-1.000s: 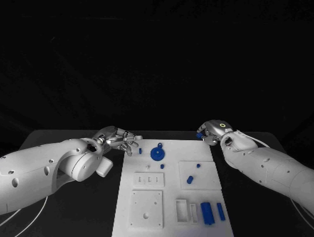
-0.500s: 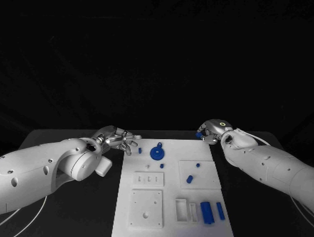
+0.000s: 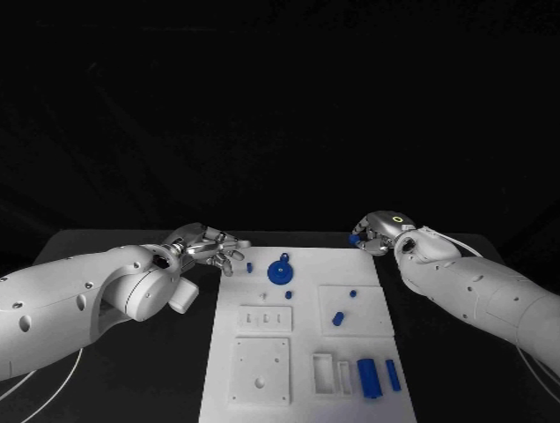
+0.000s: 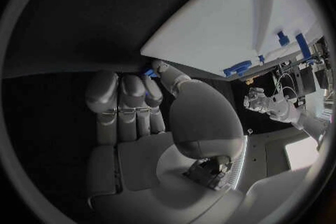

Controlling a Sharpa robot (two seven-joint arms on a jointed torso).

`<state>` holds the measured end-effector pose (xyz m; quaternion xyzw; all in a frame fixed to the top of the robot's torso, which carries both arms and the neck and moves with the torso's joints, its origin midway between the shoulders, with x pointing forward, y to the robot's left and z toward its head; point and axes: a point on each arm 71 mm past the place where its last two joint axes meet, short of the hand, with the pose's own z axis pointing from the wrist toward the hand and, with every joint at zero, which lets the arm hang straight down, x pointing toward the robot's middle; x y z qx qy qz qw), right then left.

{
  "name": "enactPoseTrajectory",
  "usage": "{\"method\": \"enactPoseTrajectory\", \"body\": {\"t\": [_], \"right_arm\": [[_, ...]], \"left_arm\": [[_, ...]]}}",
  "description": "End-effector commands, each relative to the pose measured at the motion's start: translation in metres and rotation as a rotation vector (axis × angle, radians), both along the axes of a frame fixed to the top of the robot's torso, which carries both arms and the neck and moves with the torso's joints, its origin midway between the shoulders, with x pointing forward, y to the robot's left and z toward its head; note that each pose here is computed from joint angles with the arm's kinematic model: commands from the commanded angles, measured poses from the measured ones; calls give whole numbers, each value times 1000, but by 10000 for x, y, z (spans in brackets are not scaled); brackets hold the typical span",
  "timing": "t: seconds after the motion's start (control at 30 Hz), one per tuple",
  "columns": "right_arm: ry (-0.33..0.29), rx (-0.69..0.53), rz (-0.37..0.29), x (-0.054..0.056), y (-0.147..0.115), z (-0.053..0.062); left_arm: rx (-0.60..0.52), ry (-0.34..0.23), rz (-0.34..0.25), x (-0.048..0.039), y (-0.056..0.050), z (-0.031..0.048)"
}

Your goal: Assemble the parts on the task board

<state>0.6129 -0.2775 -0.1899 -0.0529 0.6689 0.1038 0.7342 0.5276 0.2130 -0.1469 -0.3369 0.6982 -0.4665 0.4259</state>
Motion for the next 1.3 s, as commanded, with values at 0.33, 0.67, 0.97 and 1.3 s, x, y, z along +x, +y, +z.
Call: {"method": "enactPoseTrajectory", "body": {"t": [0.33,0.67,0.97,1.3], "right_arm": [[132,-19,46,-12,119,-162],[197,-4,54,0,112,-190],[267,14,60,1,94,-227],[303,28,70,1,104,-239]], "left_arm": [[5,0,-20,3,-45,8],[11,5,-24,2,-71,7],[13,9,-27,7,-76,6],[15,11,-31,10,-86,4]]}}
